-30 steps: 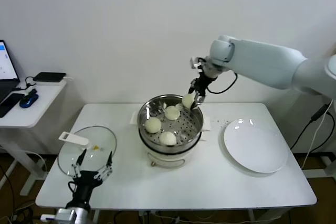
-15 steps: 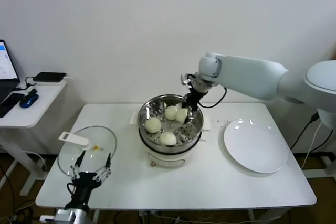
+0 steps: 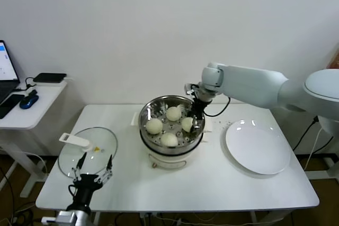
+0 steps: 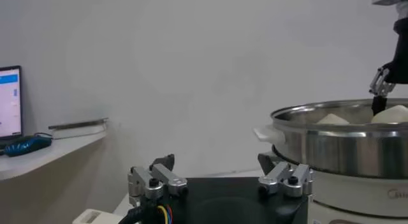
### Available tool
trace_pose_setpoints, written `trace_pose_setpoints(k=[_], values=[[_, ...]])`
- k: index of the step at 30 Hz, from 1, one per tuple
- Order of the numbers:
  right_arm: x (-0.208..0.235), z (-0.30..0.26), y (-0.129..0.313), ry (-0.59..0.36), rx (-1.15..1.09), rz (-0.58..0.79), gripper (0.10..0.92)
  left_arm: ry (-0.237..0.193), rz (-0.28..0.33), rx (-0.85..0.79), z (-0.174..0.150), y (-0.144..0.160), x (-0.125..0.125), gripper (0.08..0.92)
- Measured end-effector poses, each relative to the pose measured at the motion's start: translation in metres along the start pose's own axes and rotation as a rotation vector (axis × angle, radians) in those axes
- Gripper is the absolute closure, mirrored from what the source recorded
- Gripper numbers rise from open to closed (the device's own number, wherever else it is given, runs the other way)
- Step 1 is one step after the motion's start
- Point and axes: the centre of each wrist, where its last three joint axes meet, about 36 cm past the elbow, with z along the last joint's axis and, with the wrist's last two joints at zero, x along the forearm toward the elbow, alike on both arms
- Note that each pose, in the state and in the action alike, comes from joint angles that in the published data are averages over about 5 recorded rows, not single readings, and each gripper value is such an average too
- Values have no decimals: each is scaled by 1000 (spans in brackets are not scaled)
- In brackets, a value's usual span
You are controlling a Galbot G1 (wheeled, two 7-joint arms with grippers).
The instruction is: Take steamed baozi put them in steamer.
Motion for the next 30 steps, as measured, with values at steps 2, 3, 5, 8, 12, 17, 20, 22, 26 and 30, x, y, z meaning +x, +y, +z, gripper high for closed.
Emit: trace_pose_setpoints(k=[2,3,5,8,12,17,20,22,26,30], values=[[-1,1,0,2,0,0,335,1,0,0,0,0,0,177],[-2,1,0,3,0,-1,335,1,0,0,0,0,0,177],[-4,1,1,4,1,-1,333,1,0,0,1,0,0,177],[-6,1,1,5,1,-1,317,1,0,0,1,0,0,177],[-7,1,1,4,-1,0,237,1,0,0,1,0,0,177],[-5,-1,0,0,-6,1,201,2,0,-1,1,0,0,177],[-3,-5,-1,-8,-11,2,200,2,0,-1,1,0,0,177],[0,-7,-2,-16,-15,3,200,1,0,-1,1,0,0,177],[6,-7,-2,-30,-23,-1,199,-1,0,-1,1,0,0,177],[16,-6,-2,-47,-27,0,200,-3,0,-2,0,0,0,177]])
